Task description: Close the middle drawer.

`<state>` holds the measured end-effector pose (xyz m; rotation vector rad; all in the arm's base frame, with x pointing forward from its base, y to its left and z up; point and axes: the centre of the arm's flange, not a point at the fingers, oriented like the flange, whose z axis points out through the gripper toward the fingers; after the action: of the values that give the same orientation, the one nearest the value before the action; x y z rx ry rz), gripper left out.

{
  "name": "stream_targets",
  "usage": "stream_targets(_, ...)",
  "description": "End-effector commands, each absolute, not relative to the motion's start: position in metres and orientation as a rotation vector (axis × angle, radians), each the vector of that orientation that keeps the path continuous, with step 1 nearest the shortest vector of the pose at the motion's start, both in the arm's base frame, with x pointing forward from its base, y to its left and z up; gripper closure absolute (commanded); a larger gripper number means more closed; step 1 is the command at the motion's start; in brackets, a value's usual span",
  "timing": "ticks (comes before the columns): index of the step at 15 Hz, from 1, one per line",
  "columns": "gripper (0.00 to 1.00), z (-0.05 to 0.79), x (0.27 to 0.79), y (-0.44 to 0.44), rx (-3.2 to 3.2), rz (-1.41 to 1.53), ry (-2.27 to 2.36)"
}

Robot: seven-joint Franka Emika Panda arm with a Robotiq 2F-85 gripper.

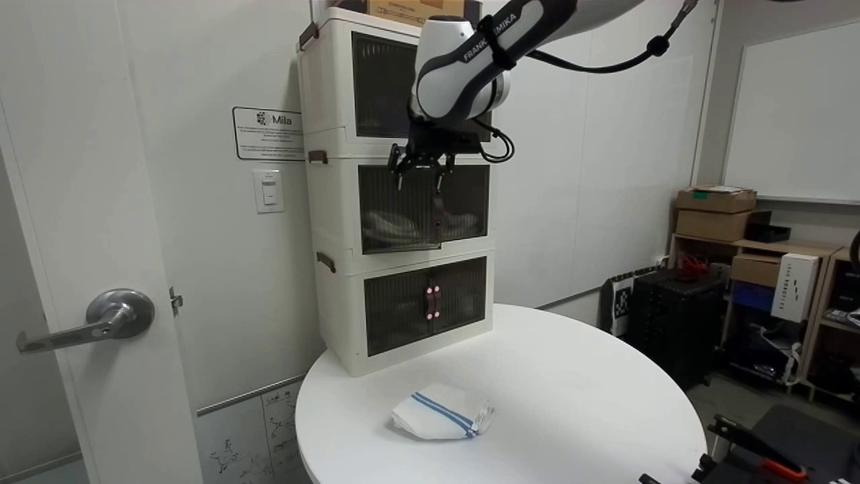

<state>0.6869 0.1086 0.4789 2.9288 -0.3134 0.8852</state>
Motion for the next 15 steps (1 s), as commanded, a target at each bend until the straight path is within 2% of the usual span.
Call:
stream_targets(1, 0.0, 0.48, 0.699, 0.117, 2.857, 0.991, -0.198)
stream_targets(8, 0.0, 0.483, 0.702, 0.126, 2.797, 1.099, -0.046)
stream_targets(15, 0.0, 0.464, 0.712, 0.099, 2.798, 1.122, -0.006)
